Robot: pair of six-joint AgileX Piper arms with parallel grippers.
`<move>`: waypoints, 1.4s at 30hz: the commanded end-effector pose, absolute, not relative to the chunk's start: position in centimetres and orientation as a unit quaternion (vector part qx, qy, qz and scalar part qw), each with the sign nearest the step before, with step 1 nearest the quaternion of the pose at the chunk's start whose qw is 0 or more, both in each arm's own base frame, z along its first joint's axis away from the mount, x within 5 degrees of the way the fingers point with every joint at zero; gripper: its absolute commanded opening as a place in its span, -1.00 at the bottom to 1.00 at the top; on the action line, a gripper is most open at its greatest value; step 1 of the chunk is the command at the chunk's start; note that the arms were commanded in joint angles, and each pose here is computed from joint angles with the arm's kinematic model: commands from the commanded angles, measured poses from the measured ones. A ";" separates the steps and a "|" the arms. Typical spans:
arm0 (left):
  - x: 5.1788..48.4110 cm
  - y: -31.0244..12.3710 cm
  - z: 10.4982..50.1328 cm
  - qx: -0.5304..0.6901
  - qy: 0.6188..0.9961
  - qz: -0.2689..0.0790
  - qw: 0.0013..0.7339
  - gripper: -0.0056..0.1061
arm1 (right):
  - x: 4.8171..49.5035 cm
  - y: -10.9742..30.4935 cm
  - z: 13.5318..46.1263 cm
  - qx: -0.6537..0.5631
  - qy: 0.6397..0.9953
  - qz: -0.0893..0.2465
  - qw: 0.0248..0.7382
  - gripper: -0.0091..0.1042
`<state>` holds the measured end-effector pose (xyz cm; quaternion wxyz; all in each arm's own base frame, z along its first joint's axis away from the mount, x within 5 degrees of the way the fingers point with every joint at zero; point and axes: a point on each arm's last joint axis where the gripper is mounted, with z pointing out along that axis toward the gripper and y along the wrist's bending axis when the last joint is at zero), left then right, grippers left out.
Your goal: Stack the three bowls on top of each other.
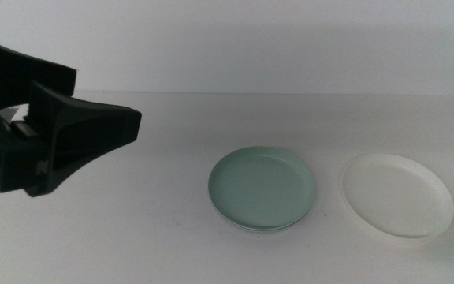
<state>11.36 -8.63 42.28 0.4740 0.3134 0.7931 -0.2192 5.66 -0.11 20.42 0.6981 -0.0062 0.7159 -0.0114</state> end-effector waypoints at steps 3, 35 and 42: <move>11.3 -8.7 42.4 0.301 0.791 -0.232 0.479 0.78 | 5.6 -0.1 20.4 -0.010 0.713 -0.017 0.701 0.78; 11.4 -8.6 42.9 0.290 0.778 -0.232 0.507 0.78 | 13.3 -1.4 36.6 0.128 0.903 -0.033 0.409 0.78; 11.4 -8.6 42.9 0.290 0.778 -0.232 0.507 0.78 | 17.1 -0.1 36.3 0.177 0.888 0.066 0.420 0.78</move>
